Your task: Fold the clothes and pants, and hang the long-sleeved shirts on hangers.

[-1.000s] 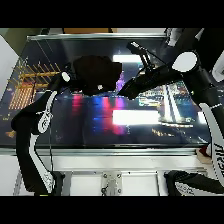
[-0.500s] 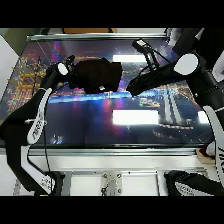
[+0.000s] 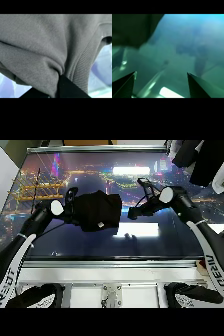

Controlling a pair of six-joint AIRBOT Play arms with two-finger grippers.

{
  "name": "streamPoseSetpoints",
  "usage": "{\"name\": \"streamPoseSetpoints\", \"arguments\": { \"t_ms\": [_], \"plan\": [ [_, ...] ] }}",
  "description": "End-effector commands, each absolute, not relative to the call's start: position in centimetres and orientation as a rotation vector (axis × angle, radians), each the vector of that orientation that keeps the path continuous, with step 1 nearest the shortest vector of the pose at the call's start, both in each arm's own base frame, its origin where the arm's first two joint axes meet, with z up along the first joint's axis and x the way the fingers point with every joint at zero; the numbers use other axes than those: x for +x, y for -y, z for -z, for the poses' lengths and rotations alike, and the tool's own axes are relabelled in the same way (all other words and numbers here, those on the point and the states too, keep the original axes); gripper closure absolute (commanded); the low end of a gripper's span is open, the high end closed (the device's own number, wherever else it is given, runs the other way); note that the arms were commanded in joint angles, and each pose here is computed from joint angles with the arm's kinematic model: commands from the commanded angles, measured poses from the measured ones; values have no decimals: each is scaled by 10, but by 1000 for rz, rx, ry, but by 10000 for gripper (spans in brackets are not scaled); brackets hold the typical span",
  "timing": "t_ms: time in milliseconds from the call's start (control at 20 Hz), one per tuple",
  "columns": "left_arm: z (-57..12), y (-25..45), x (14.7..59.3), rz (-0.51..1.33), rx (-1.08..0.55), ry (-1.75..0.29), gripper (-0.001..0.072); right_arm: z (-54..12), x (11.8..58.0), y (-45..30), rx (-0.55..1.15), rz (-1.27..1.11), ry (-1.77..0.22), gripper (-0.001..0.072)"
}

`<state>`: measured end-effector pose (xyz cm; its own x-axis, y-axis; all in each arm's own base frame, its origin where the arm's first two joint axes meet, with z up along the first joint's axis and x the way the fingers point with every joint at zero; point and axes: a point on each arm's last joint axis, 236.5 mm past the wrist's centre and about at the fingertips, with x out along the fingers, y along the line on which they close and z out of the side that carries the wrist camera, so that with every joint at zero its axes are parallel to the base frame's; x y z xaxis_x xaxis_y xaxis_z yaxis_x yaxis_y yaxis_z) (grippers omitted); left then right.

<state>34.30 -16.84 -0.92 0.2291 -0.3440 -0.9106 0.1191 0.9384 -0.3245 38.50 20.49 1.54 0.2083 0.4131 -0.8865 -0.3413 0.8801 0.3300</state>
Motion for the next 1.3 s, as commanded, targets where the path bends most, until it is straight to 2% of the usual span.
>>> {"name": "streamPoseSetpoints", "arguments": {
  "t_ms": [0, 50, 200, 350, 650, 1000, 1050, 1150, 1250],
  "plan": [
    [19, 169, 306, 330, -195, -1315, 691, 34, 379, -246, 96, -569, -1325, 17],
    [18, 167, 303, 324, -203, -1309, 691, 43, 373, -256, 34, -585, -1326, 62],
    [8, 160, 306, 306, -236, -1279, 691, 55, 354, -275, -195, -599, -1301, 63],
    [0, 148, 312, 275, -270, -1253, 691, 58, 336, -290, -299, -615, -1292, 63],
    [-6, 138, 314, 253, -289, -1237, 691, 54, 319, -310, -279, -606, -1294, 64],
    [-5, 141, 311, 263, -284, -1249, 691, 75, 362, -274, -174, -204, -1230, 64],
    [-5, 141, 310, 263, -284, -1251, 691, 75, 368, -277, -136, -185, -1208, 79],
    [-5, 141, 308, 263, -282, -1260, 691, 69, 380, -289, -89, -211, -1150, 350],
    [-5, 143, 306, 267, -287, -1269, 691, 67, 386, -298, -69, -237, -1116, 361]
  ]
}}
